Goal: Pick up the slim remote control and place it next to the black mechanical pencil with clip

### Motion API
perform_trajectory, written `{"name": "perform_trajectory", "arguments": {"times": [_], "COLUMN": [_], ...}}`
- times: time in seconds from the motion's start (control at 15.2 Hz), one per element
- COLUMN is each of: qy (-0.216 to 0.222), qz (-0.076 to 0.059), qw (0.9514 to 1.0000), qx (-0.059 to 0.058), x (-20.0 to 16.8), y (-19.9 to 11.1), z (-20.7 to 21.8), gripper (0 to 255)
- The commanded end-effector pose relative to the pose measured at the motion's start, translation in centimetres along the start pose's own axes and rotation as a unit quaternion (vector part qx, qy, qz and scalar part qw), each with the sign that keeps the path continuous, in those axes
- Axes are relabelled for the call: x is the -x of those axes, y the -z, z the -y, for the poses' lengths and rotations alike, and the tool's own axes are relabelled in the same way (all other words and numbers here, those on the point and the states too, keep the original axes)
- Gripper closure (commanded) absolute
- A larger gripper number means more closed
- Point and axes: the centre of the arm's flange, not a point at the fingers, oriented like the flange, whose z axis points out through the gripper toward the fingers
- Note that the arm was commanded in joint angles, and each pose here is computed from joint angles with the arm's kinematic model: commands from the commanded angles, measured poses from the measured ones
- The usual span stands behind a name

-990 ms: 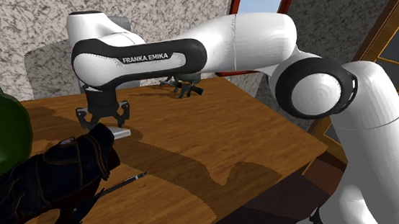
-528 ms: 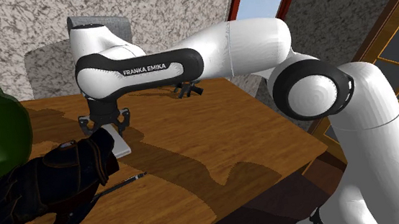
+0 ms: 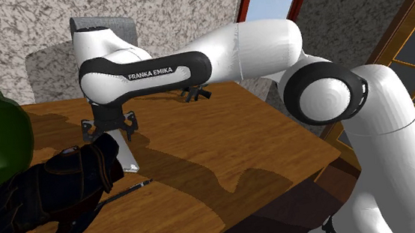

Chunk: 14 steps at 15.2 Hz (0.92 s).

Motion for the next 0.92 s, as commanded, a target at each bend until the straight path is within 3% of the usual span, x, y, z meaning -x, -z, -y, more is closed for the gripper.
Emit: {"name": "perform_trajectory", "arguments": {"times": [0.0, 0.07, 0.33, 0.86], "qy": [0.000, 0.000, 0.000, 0.000], "qz": [0.000, 0.000, 0.000, 0.000], "qw": [1.0000, 1.0000, 1.0000, 1.0000], "qx": [0.000, 0.000, 0.000, 0.000], "x": [0.0, 0.0, 0.0, 0.0], "y": [0.0, 0.0, 5.0, 5.0], "z": [0.0, 0.1, 0.1, 0.1], "gripper": [0, 0, 0, 0]}}
